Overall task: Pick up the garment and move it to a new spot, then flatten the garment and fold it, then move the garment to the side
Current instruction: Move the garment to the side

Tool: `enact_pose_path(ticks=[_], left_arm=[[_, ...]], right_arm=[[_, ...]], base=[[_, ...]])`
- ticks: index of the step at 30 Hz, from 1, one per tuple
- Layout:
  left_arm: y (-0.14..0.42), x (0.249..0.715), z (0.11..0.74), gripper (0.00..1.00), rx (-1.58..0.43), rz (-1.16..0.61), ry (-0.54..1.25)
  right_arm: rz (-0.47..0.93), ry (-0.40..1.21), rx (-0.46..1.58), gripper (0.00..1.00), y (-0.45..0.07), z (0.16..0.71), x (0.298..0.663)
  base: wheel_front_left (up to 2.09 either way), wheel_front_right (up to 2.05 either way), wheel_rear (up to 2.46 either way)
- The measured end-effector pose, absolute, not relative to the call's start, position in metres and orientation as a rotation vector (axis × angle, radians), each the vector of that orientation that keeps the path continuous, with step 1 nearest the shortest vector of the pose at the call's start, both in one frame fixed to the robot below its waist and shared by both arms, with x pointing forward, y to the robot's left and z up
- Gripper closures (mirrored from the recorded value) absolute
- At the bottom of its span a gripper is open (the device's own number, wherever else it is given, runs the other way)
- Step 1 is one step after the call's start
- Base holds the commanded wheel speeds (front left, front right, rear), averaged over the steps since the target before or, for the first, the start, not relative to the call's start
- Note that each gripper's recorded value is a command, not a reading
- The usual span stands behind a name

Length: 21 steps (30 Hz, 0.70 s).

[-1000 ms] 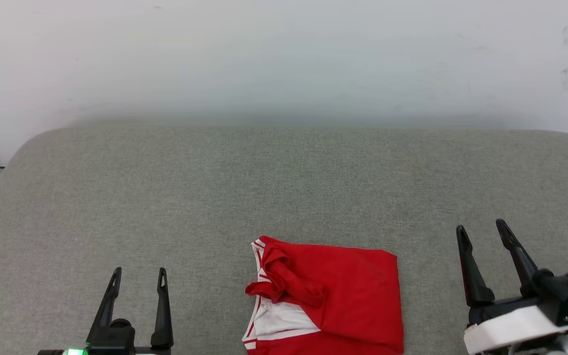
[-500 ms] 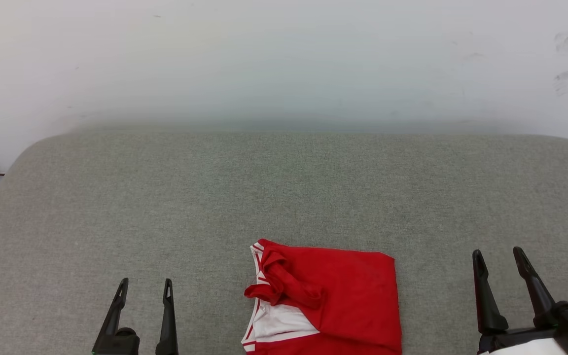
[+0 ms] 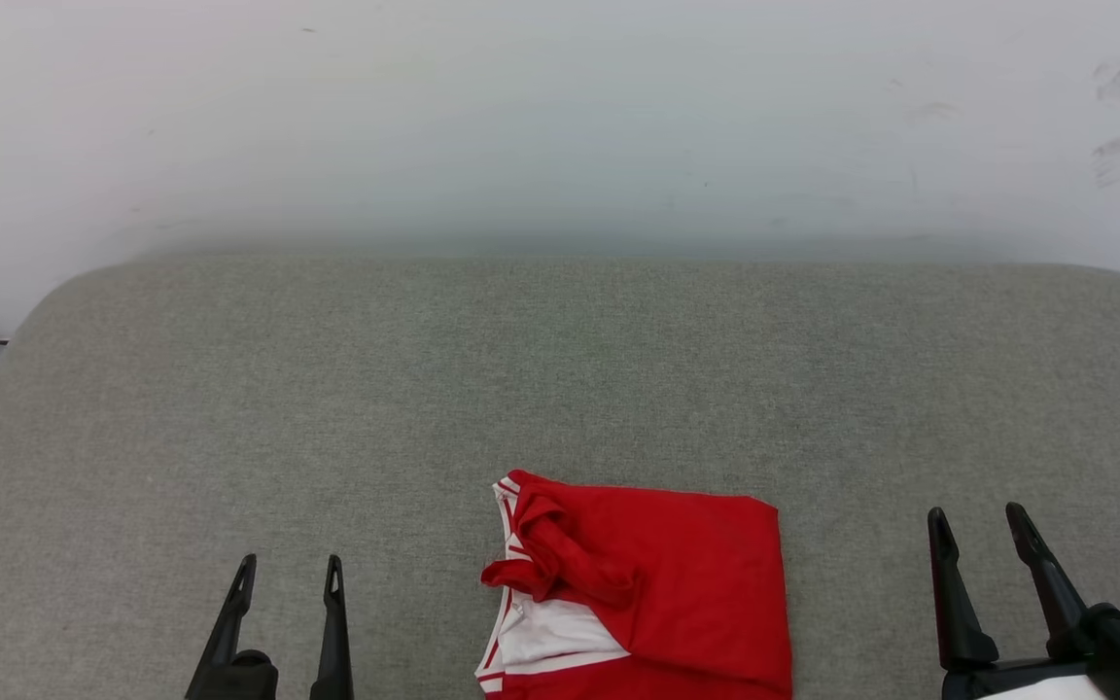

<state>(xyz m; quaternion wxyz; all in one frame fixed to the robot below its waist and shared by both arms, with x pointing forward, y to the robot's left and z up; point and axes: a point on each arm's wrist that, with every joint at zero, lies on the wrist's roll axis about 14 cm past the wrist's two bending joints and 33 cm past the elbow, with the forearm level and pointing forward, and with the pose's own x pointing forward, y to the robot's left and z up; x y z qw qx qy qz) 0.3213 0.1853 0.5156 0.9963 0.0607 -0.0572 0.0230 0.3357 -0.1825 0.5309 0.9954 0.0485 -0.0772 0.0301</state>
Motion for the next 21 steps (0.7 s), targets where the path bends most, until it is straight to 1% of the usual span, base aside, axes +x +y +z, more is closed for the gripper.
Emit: enact_pose_path(ticks=[6,10,14,16,21], left_arm=[[0.186,0.320,0.513,0.00,0.119,0.050,-0.106],[0.187,0.320,0.513,0.00,0.117,0.054,-0.105],[0.190,0.319,0.511,0.00,0.115,0.063,-0.099],[0.191,0.318,0.510,0.00,0.114,0.069,-0.095],[0.193,0.318,0.508,0.00,0.112,0.076,-0.088]], right_arm=[[0.062,-0.163,0.075,0.00,-0.183,0.536,0.342],[0.080,-0.221,0.045,0.00,-0.181,0.562,0.360],[0.132,-0.268,-0.002,0.00,-0.177,0.596,0.382],[0.172,-0.245,-0.018,0.00,-0.170,0.604,0.393],[0.304,-0.069,-0.047,0.00,-0.141,0.599,0.415]], base=[[0.00,0.00,0.00],[0.00,0.00,0.00],[0.00,0.00,0.00],[0.00,0.00,0.00],[0.00,0.00,0.00]])
